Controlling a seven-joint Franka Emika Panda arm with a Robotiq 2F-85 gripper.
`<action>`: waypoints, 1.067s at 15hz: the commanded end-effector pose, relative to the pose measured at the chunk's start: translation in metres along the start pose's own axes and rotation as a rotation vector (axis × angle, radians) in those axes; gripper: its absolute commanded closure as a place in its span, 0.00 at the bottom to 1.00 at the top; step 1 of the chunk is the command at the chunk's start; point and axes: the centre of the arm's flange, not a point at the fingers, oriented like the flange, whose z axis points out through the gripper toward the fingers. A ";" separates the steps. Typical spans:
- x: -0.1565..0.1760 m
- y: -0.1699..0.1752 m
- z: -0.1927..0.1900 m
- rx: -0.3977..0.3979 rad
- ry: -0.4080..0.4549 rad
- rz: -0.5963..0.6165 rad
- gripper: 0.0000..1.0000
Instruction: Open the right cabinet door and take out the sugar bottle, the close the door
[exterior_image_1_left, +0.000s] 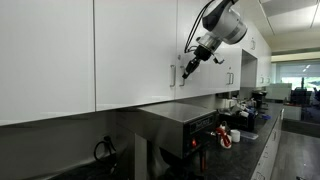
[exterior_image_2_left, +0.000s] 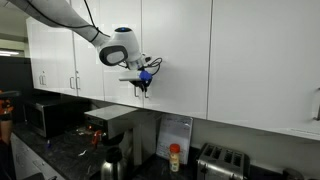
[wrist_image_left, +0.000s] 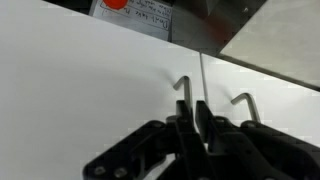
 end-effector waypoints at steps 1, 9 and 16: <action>0.004 0.004 0.007 -0.001 0.011 -0.020 1.00; -0.007 -0.007 -0.013 -0.017 -0.005 -0.018 0.98; -0.039 -0.023 -0.044 -0.039 -0.021 -0.019 0.98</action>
